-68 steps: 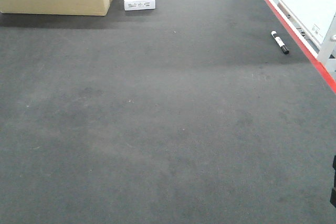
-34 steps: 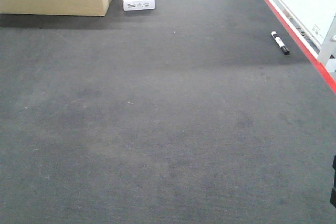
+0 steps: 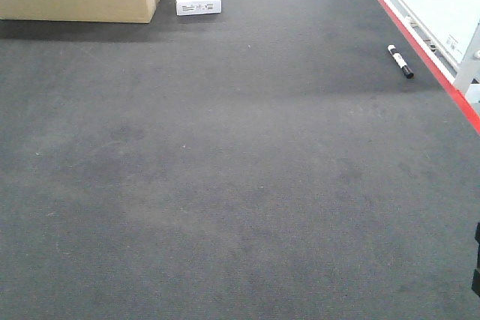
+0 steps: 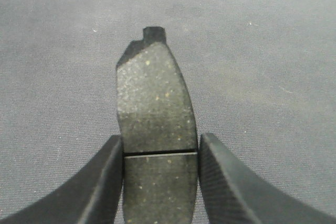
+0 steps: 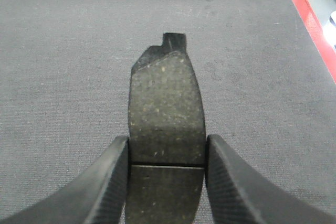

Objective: Move and align brake pads A on conveyor

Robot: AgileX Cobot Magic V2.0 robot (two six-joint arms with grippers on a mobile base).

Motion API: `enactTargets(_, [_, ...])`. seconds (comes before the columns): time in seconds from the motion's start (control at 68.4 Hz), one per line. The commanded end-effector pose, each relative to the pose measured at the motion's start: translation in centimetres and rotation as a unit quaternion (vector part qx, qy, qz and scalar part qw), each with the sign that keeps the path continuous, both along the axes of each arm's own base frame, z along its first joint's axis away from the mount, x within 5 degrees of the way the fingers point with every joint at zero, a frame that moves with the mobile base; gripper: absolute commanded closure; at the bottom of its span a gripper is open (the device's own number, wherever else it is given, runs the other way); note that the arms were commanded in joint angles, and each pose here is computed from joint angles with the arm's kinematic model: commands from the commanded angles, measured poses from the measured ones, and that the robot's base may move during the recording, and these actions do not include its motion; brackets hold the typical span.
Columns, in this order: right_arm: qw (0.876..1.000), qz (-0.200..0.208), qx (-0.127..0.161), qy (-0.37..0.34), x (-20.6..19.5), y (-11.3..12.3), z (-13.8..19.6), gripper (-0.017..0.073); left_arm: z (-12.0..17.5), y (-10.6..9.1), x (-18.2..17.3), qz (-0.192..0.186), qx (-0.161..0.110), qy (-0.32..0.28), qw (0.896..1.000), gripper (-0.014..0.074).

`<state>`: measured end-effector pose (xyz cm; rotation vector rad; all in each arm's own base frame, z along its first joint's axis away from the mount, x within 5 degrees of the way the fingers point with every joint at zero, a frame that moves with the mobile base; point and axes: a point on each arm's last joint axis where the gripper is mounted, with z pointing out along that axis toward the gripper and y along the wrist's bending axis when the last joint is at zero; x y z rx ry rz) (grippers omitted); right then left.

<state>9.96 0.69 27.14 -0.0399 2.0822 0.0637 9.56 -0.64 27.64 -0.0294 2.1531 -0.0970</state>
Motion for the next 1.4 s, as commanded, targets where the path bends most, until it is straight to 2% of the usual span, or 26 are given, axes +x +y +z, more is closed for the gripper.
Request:
enactTargets(0.0, [0.998, -0.002, -0.001, -0.055, 0.4, -0.1, 1.7, 0.0565, 1.7, -0.1, 0.4, -0.002, -0.008, -0.058, 0.998, 0.0600])
enactTargets(0.366, [0.998, -0.002, -0.001, -0.055, 0.4, -0.1, 1.7, 0.0565, 1.7, -0.1, 0.4, -0.002, -0.008, -0.059, 0.998, 0.0600])
enactTargets(0.468, [0.998, -0.002, -0.001, -0.055, 0.4, -0.1, 1.7, 0.0565, 1.8, -0.1, 0.4, 0.004, -0.019, -0.060, 0.998, 0.0600])
enactTargets(0.761, [0.998, -0.002, -0.001, -0.055, 0.4, -0.1, 1.7, 0.0565, 2.9, -0.1, 1.7, 0.007, -0.024, -0.111, 0.993, 0.0597])
enactTargets(0.878, [0.998, -0.002, -0.001, -0.055, 0.4, -0.1, 1.7, 0.0565, 3.3, -0.3, 4.0, 0.007, -0.020, -0.077, 0.997, 0.0593])
enactTargets(0.965, [0.998, -0.002, -0.001, -0.055, 0.4, -0.1, 1.7, 0.0565, 3.5, -0.3, 6.7, 0.007, -0.004, -0.038, 0.999, 0.0591])
enactTargets(1.068, [0.998, -0.002, -0.001, -0.055, 0.4, -0.1, 1.7, 0.0565, 3.1, -0.5, 9.7, 0.011, -0.006, 0.012, 1.000, 0.0590])
enactTargets(1.214, [0.998, -0.002, -0.001, -0.055, 0.4, -0.1, 1.7, 0.0565, 0.9, -0.7, 13.9, 0.029, -0.023, 0.091, 0.995, 0.0590])
enactTargets(1.39, [0.998, -0.002, -0.001, -0.055, 0.4, -0.1, 1.7, 0.0565, -2.0, -0.9, 17.6, 0.033, -0.021, 0.149, 0.988, 0.0590])
